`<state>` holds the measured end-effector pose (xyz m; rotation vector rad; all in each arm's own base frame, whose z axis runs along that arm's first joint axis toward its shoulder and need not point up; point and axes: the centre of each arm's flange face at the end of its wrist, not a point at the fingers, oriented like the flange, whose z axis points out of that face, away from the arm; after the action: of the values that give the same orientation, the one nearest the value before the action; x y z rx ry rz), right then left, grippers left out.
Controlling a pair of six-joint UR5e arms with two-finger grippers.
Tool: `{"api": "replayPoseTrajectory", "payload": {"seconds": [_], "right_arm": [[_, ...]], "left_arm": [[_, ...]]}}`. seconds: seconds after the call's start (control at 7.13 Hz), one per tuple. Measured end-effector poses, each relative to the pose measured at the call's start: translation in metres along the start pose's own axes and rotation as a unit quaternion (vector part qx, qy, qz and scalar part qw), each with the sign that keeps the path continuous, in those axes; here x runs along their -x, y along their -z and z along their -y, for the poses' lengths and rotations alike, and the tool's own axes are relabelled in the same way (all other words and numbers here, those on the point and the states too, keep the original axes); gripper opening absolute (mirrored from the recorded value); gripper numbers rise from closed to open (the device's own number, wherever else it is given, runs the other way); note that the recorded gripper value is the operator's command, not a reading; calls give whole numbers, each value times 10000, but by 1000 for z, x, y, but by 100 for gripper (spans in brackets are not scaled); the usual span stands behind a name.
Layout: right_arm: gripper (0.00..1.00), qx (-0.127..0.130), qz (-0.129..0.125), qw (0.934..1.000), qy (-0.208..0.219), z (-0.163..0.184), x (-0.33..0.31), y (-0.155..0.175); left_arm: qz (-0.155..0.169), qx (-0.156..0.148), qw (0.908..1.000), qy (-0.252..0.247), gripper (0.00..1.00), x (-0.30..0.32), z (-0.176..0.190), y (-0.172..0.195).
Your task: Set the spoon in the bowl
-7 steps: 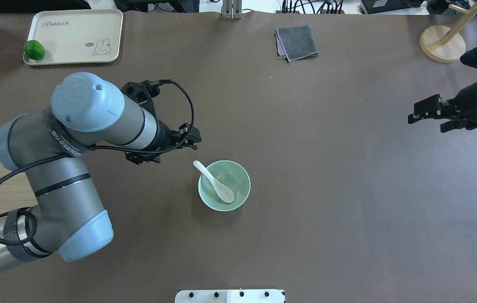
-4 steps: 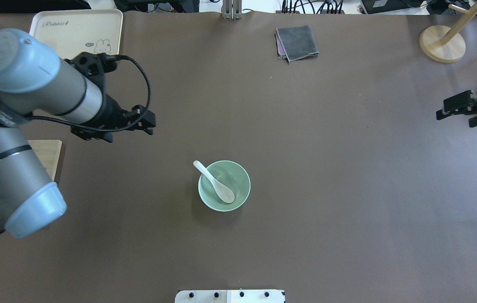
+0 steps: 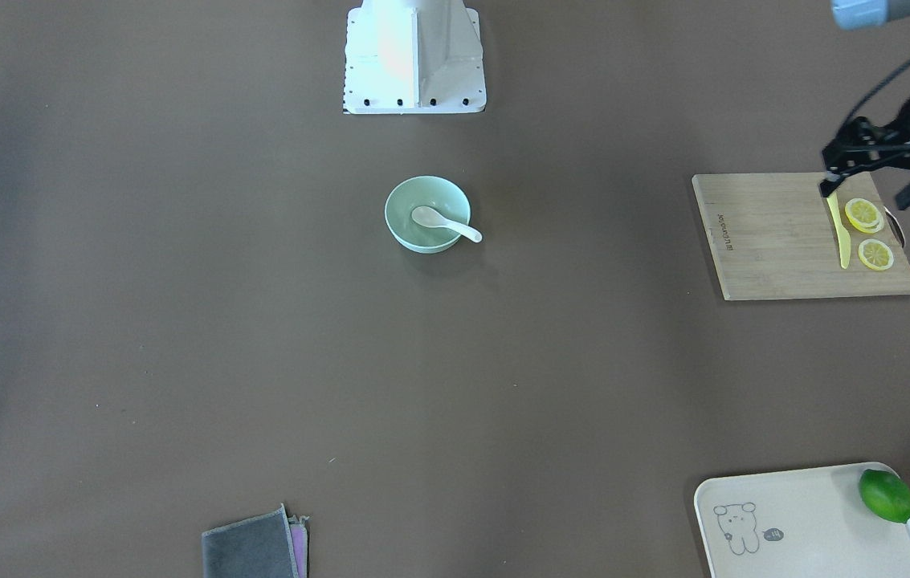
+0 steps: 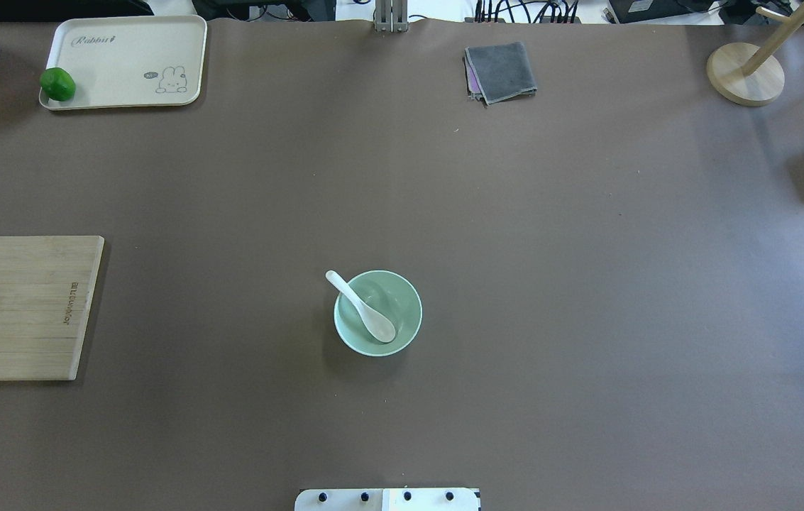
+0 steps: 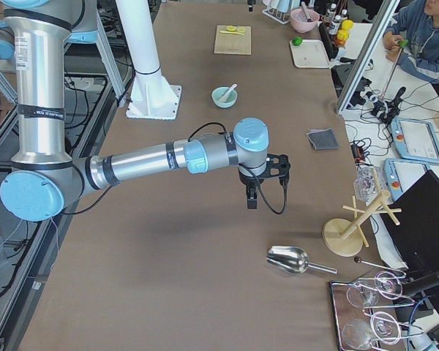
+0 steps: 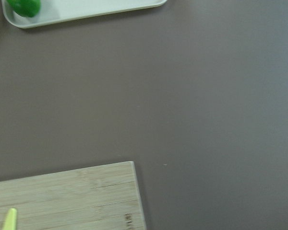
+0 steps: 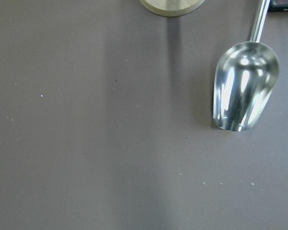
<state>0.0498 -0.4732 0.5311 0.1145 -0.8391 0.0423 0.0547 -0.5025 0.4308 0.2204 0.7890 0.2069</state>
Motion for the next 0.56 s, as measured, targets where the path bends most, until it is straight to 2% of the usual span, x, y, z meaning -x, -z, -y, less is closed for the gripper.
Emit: {"api": "replayPoseTrajectory", "payload": {"seconds": [0.28, 0.56], "right_arm": [[100, 44, -122, 9998, 178, -5, -33, 25], [100, 64, -269, 9990, 341, -12, -57, 32]], "left_arm": [[189, -12, 9989, -428, 98, 109, -12, 11], [276, 3, 9973, -686, 98, 170, -27, 18]]}}
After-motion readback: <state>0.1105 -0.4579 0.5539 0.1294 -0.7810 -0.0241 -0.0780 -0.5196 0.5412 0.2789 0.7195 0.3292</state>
